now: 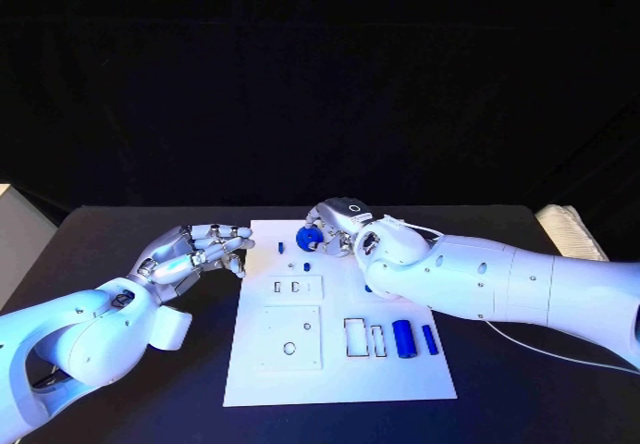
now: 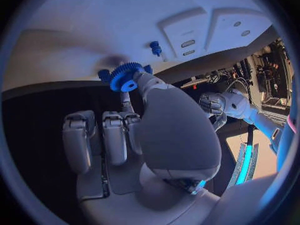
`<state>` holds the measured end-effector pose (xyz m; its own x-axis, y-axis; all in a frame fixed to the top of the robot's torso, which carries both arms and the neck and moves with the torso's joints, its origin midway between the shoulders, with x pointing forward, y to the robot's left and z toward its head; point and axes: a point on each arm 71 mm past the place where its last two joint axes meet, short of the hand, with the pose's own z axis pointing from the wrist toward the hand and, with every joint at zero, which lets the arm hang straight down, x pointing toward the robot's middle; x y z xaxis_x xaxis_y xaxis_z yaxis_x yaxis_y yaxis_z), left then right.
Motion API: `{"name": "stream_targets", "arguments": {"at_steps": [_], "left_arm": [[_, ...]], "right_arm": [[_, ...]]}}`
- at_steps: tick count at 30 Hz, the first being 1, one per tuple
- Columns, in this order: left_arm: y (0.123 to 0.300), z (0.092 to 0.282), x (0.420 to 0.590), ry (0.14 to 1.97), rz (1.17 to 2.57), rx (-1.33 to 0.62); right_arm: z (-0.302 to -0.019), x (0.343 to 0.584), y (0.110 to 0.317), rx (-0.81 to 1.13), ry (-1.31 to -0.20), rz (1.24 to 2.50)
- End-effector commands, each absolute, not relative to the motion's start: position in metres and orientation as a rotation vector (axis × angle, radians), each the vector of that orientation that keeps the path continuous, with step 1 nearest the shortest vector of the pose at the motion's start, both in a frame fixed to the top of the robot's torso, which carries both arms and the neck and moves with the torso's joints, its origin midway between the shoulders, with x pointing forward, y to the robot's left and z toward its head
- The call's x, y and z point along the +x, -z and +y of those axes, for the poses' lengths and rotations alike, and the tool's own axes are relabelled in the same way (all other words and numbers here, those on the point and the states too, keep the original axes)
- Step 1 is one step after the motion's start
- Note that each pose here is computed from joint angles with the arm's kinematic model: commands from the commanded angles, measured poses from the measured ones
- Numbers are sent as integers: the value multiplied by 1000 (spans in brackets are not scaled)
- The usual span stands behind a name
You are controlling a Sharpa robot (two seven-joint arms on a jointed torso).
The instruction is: Assemble the parts on the task board
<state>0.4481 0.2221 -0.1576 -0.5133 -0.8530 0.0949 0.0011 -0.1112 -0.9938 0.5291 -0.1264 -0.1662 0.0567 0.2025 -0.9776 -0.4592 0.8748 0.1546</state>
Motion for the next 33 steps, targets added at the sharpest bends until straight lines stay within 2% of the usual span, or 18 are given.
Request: {"name": "stream_targets", "arguments": {"at_steps": [1,12,26,33], "left_arm": [[156,220,447,1720,1524,-944],[156,220,447,1719,1525,-942],[155,220,447,1716,1525,-942],[155,221,447,1715,1526,-942]], "right_arm": [[-126,531,169,-252,-469,1456],[-126,537,178,-255,-435,1495],[-125,539,181,-230,-446,1501],[-128,540,184,-215,-449,1545]]}}
